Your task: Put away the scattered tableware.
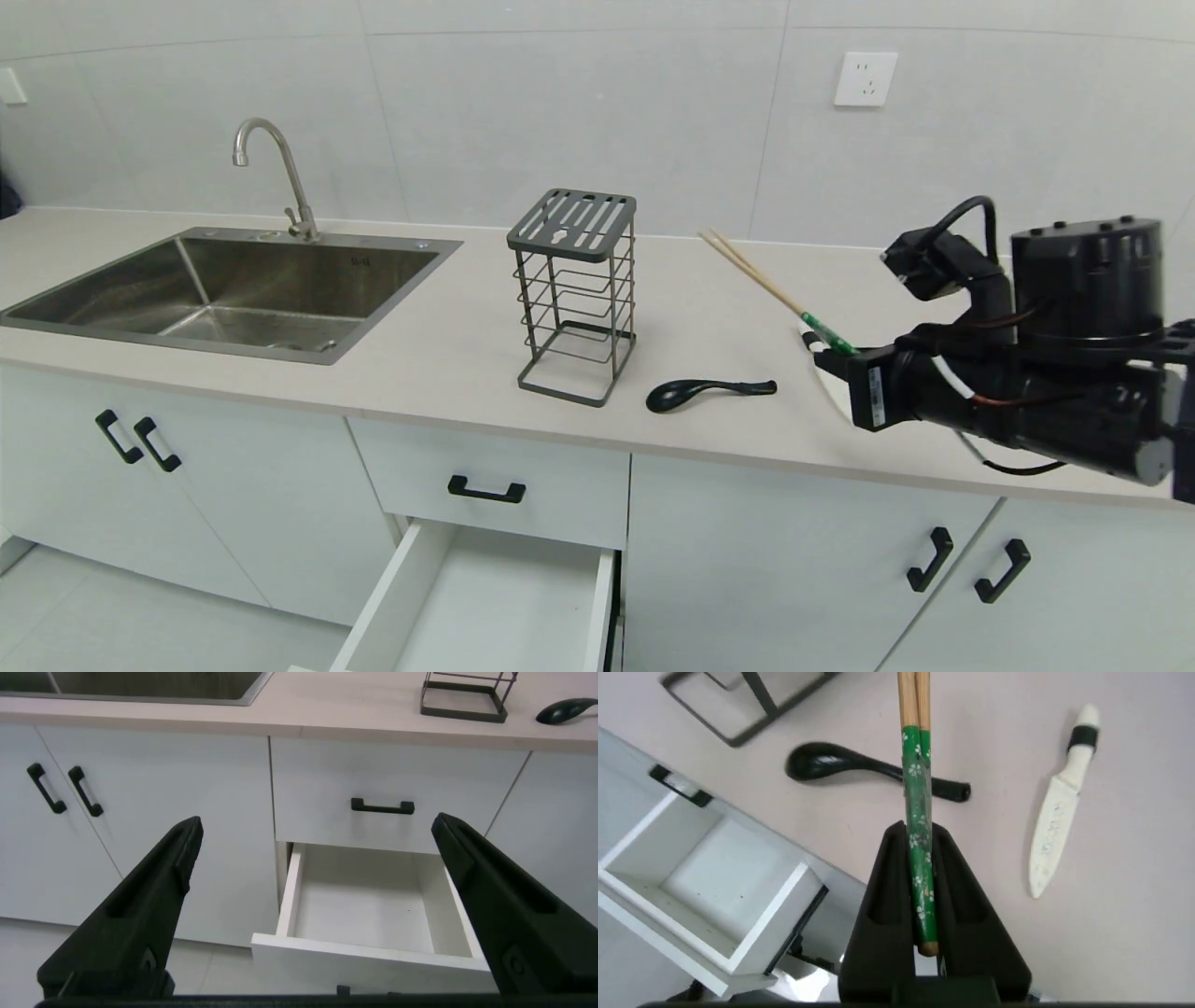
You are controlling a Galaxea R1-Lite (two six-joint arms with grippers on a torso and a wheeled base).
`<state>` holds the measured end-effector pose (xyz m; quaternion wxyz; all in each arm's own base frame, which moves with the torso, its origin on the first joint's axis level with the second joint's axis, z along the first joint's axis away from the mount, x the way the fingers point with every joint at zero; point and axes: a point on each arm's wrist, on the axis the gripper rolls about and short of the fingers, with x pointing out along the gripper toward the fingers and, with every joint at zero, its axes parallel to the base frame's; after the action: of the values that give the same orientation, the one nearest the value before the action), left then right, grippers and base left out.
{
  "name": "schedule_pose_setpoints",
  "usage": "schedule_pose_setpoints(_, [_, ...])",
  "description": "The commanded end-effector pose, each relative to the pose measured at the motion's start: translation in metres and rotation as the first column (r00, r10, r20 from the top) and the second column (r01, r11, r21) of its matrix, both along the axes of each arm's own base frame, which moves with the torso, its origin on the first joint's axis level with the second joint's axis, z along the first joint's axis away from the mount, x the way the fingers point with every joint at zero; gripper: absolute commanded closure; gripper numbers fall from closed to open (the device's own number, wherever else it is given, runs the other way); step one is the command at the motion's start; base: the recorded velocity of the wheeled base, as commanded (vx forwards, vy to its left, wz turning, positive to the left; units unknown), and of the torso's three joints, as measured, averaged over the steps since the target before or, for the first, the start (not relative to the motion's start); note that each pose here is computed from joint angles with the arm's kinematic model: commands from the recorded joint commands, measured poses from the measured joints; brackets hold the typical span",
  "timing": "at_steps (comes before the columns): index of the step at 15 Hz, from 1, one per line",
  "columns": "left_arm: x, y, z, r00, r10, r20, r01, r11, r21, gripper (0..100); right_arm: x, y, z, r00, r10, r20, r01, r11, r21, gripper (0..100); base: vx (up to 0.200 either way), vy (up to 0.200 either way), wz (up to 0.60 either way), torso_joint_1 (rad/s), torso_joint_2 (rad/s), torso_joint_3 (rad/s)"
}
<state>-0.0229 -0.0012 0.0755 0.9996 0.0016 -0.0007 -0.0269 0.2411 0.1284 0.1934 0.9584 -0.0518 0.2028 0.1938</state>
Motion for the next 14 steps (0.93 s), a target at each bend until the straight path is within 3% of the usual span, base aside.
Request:
schedule_pose_setpoints(1, [0.000,0.000,0.000,1.000,0.000,-0.001,0.000,1.000,0.000,0,-0.023,-0.007,0.024,0.994,0.022,0.106,-0.027,0.998,0.049,100,0.000,0.000,0.00,0.000,0.00,0.000])
schedule_pose_setpoints(3, [0.000,0.000,0.000,1.000,0.000,-0.001,0.000,1.000,0.000,0,-0.031,-0.002,0.026,0.983,0.053,0.178,-0.069,0.994,0.085,100,0.000,0.000,0.00,0.000,0.00,0.000])
schedule_pose_setpoints(8, [0.000,0.000,0.000,1.000,0.000,-0.001,0.000,1.000,0.000,0,-0.041,0.001,0.021,0.980,0.090,0.177,-0.105,0.991,0.080,100,0.000,0.000,0.00,0.000,0.00,0.000])
schedule_pose_setpoints(12, [0.000,0.000,0.000,1.000,0.000,-0.001,0.000,1.000,0.000,0,-0.058,0.024,0.016,0.950,0.271,0.155,-0.287,0.954,0.090,100,0.000,0.000,0.00,0.000,0.00,0.000])
schedule_pose_setpoints(14, [0.000,0.000,0.000,1.000,0.000,-0.001,0.000,1.000,0.000,0,-0.055,0.034,0.008,0.942,0.310,0.126,-0.321,0.944,0.074,100,0.000,0.000,0.00,0.000,0.00,0.000])
